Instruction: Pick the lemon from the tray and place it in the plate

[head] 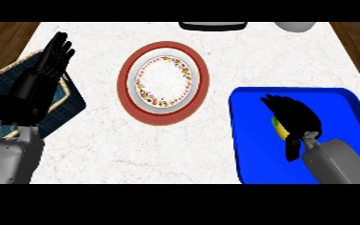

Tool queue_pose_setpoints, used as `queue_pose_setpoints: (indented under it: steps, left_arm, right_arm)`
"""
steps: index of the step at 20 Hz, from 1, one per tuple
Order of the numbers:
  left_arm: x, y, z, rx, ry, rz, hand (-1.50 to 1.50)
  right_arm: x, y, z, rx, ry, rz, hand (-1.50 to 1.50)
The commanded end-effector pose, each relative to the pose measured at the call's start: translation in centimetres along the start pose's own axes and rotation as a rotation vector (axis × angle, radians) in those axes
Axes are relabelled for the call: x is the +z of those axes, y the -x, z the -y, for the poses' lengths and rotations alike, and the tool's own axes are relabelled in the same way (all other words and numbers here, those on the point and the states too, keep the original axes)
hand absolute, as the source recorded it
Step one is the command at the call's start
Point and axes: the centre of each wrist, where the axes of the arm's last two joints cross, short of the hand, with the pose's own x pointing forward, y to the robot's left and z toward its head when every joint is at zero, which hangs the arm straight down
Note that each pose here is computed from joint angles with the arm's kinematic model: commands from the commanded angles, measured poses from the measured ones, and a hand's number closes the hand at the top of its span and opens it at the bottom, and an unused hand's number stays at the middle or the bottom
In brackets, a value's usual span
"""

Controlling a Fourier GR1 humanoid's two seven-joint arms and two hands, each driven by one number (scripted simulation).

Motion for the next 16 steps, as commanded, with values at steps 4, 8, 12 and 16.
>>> queue_pose_setpoints:
  steps: [4, 8, 12, 16]
  left_arm:
    - [-0.4, 0.7, -0.9, 0.007, -0.012, 0.011, 0.0]
    - [0.0, 1.6, 0.2, 0.007, 0.007, 0.012, 0.0]
    - [-0.4, -0.9, 1.1, 0.006, -0.005, 0.008, 0.0]
    - [-0.9, -0.9, 0.8, 0.017, 0.005, 0.009, 0.0]
  right_arm:
    - [-1.1, 1.5, -1.8, 0.082, -0.005, -0.045, -1.5]
    - [-2.1, 1.7, -0.8, 0.019, 0.186, 0.082, 1.5]
    - [-1.8, 3.7, -1.4, -0.014, 0.285, 0.018, 1.5]
    - [-2.0, 9.2, -1.5, -0.205, 0.262, -0.212, 1.5]
